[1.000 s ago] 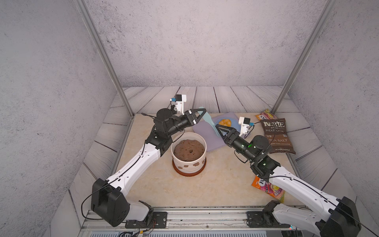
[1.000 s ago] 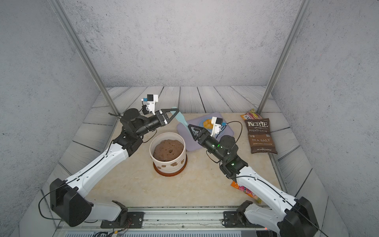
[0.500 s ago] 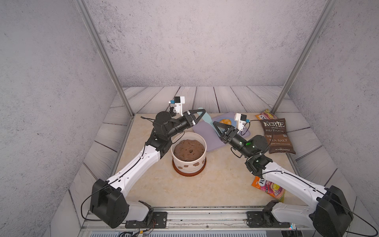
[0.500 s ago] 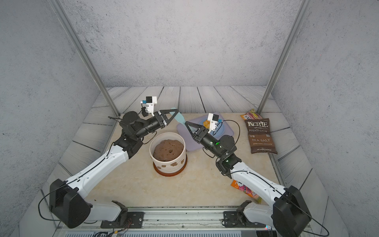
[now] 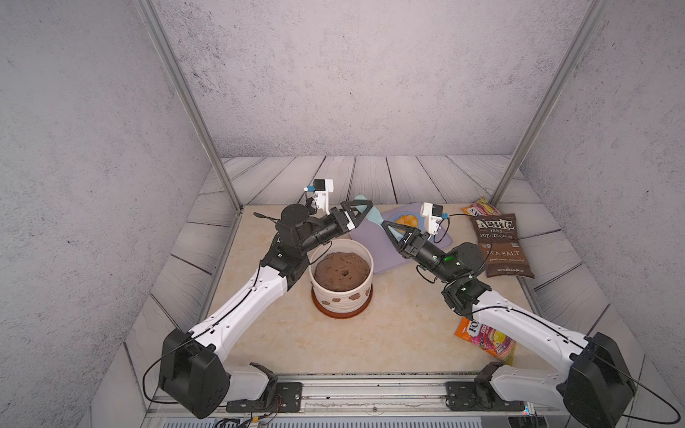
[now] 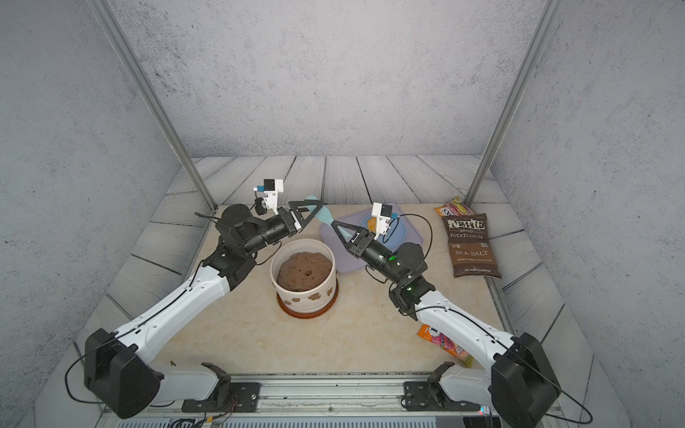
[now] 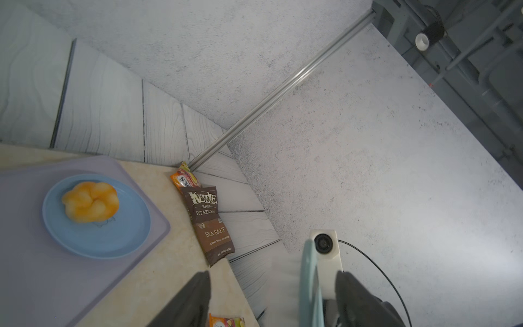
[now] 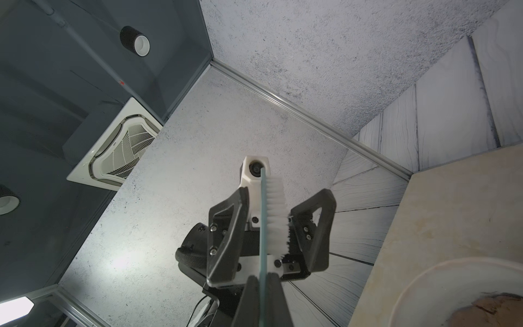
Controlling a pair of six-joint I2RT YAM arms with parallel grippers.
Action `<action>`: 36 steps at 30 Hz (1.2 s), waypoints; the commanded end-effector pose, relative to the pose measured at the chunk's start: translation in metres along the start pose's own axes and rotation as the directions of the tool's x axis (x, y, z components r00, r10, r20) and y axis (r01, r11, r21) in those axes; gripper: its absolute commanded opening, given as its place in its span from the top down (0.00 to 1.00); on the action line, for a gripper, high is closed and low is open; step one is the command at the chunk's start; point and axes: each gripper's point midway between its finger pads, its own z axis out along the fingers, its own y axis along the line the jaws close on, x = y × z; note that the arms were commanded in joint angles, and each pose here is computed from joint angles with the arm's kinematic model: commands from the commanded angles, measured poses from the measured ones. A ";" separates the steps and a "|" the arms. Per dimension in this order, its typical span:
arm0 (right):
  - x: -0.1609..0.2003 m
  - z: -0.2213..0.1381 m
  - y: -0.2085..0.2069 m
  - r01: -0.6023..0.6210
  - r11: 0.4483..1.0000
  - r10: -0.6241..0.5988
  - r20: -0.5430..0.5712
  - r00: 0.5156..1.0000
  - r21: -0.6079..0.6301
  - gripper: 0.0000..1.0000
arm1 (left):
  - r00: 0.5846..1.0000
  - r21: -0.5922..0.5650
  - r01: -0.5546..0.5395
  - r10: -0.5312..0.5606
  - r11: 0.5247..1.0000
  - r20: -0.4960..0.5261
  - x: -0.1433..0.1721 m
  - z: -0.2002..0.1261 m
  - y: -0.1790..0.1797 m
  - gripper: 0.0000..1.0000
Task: Scrub the dried mud off the ceramic pot
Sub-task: Pick up the brush from the center of the board, then brush off the soil from the pot.
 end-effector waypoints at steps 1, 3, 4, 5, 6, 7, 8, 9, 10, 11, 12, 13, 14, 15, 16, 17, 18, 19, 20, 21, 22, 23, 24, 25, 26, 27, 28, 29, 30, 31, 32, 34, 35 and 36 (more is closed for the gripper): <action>0.002 -0.010 0.010 0.138 0.990 -0.136 -0.062 0.989 0.026 1.00 | 0.998 -0.193 -0.058 0.052 0.979 -0.037 0.003 -0.024 0.024 0.13; 0.010 -0.017 0.002 0.225 0.972 -0.214 -0.143 0.966 0.072 1.00 | 0.994 -0.335 -0.098 0.074 0.937 -0.085 0.007 -0.041 0.040 0.11; 0.017 -0.022 -0.003 0.271 0.958 -0.249 -0.197 0.948 0.093 1.00 | 0.992 -0.408 -0.108 0.074 0.906 -0.099 0.008 -0.051 0.048 0.11; 0.023 -0.026 -0.007 0.319 0.942 -0.285 -0.248 0.926 0.107 1.00 | 0.991 -0.474 -0.113 0.068 0.873 -0.111 0.010 -0.062 0.056 0.11; 0.029 -0.032 -0.012 0.355 0.926 -0.307 -0.295 0.905 0.125 1.00 | 0.991 -0.544 -0.114 0.054 0.832 -0.125 0.013 -0.074 0.066 0.11; 0.035 -0.037 -0.016 0.399 0.909 -0.338 -0.341 0.877 0.125 1.00 | 0.991 -0.606 -0.105 0.035 0.789 -0.126 0.015 -0.086 0.074 0.11; 0.043 -0.042 -0.020 0.438 0.891 -0.363 -0.393 0.845 0.120 1.00 | 0.991 -0.660 -0.092 0.008 0.745 -0.130 0.020 -0.098 0.082 0.11; 0.050 -0.048 -0.023 0.474 0.874 -0.384 -0.444 0.810 0.109 1.00 | 0.992 -0.710 -0.078 -0.018 0.700 -0.127 0.024 -0.110 0.088 0.11; 0.057 -0.053 -0.023 0.499 0.862 -0.400 -0.490 0.774 0.085 1.00 | 0.992 -0.768 -0.048 -0.058 0.639 -0.110 0.029 -0.124 0.098 0.10; 0.064 -0.058 -0.025 0.519 0.852 -0.411 -0.531 0.741 0.065 1.00 | 0.992 -0.830 -0.002 -0.107 0.558 -0.074 0.034 -0.140 0.108 0.10; 0.070 -0.063 -0.026 0.535 0.844 -0.423 -0.563 0.711 0.042 1.00 | 0.987 -0.862 0.026 -0.148 0.507 -0.057 0.040 -0.150 0.113 0.09; 0.076 -0.067 -0.026 0.539 0.842 -0.426 -0.589 0.687 0.019 1.00 | 0.980 -0.885 0.051 -0.195 0.463 -0.046 0.048 -0.157 0.117 0.09; 0.082 -0.071 -0.025 0.535 0.845 -0.426 -0.611 0.667 -0.005 1.00 | 0.970 -0.899 0.082 -0.242 0.430 -0.027 0.055 -0.161 0.119 0.09; 0.087 -0.074 -0.025 0.527 0.849 -0.423 -0.628 0.653 -0.024 1.00 | 0.961 -0.908 0.104 -0.277 0.406 -0.015 0.061 -0.164 0.121 0.10; 0.092 -0.078 -0.025 0.516 0.856 -0.416 -0.643 0.643 -0.037 1.00 | 0.952 -0.920 0.128 -0.307 0.370 0.009 0.068 -0.168 0.124 0.10; 0.096 -0.081 -0.026 0.507 0.861 -0.409 -0.653 0.638 -0.044 1.00 | 0.942 -0.927 0.149 -0.333 0.345 0.028 0.075 -0.169 0.126 0.11; 0.100 -0.084 -0.029 0.501 0.865 -0.398 -0.660 0.637 -0.038 1.00 | 0.931 -0.930 0.174 -0.361 0.325 0.049 0.082 -0.170 0.128 0.12; 0.101 -0.087 -0.031 0.502 0.864 -0.394 -0.660 0.639 -0.029 1.00 | 0.918 -0.932 0.200 -0.391 0.303 0.070 0.090 -0.169 0.130 0.13; 0.104 -0.090 -0.035 0.502 0.865 -0.391 -0.660 0.642 -0.024 1.00 | 0.906 -0.933 0.222 -0.415 0.284 0.089 0.096 -0.168 0.132 0.15; 0.106 -0.092 -0.036 0.503 0.864 -0.394 -0.656 0.644 -0.025 1.00 | 0.892 -0.933 0.248 -0.438 0.262 0.114 0.103 -0.168 0.133 0.16; 0.109 -0.094 -0.037 0.502 0.865 -0.396 -0.655 0.644 -0.029 1.00 | 0.881 -0.933 0.265 -0.455 0.245 0.131 0.108 -0.165 0.135 0.17; 0.114 -0.096 -0.038 0.500 0.865 -0.398 -0.657 0.640 -0.036 1.00 | 0.873 -0.935 0.274 -0.466 0.227 0.143 0.113 -0.163 0.136 0.19; 0.119 -0.098 -0.039 0.502 0.864 -0.399 -0.664 0.632 -0.041 1.00 | 0.867 -0.938 0.277 -0.474 0.208 0.151 0.117 -0.161 0.137 0.20; 0.124 -0.101 -0.040 0.507 0.861 -0.404 -0.672 0.620 -0.049 1.00 | 0.862 -0.942 0.276 -0.483 0.189 0.156 0.122 -0.158 0.140 0.22; 0.129 -0.103 -0.040 0.513 0.857 -0.412 -0.676 0.611 -0.059 1.00 | 0.853 -0.946 0.279 -0.495 0.167 0.165 0.126 -0.157 0.143 0.23; 0.132 -0.104 -0.041 0.520 0.852 -0.421 -0.675 0.606 -0.066 1.00 | 0.842 -0.950 0.281 -0.510 0.140 0.174 0.132 -0.156 0.146 0.25; 0.136 -0.105 -0.042 0.526 0.847 -0.432 -0.675 0.599 -0.076 1.00 | 0.833 -0.952 0.283 -0.523 0.120 0.181 0.136 -0.155 0.149 0.27; 0.139 -0.107 -0.043 0.534 0.842 -0.441 -0.676 0.591 -0.083 1.00 | 0.827 -0.954 0.280 -0.532 0.107 0.183 0.139 -0.153 0.151 0.28; 0.142 -0.108 -0.045 0.545 0.833 -0.453 -0.676 0.581 -0.090 1.00 | 0.823 -0.956 0.279 -0.536 0.091 0.189 0.142 -0.152 0.153 0.30; 0.144 -0.109 -0.046 0.557 0.824 -0.468 -0.675 0.570 -0.101 1.00 | 0.821 -0.958 0.277 -0.537 0.079 0.193 0.145 -0.152 0.156 0.33; 0.146 -0.109 -0.047 0.570 0.814 -0.483 -0.675 0.557 -0.112 1.00 | 0.818 -0.958 0.277 -0.541 0.069 0.197 0.147 -0.150 0.158 0.35; 0.150 -0.109 -0.051 0.594 0.795 -0.504 -0.678 0.534 -0.123 1.00 | 0.812 -0.958 0.280 -0.545 0.055 0.206 0.150 -0.147 0.163 0.39; 0.152 -0.109 -0.054 0.608 0.783 -0.515 -0.685 0.515 -0.131 1.00 | 0.815 -0.959 0.279 -0.539 0.045 0.212 0.149 -0.146 0.166 0.43; 0.154 -0.109 -0.057 0.621 0.772 -0.522 -0.690 0.501 -0.133 1.00 | 0.816 -0.961 0.276 -0.535 0.030 0.218 0.150 -0.147 0.168 0.46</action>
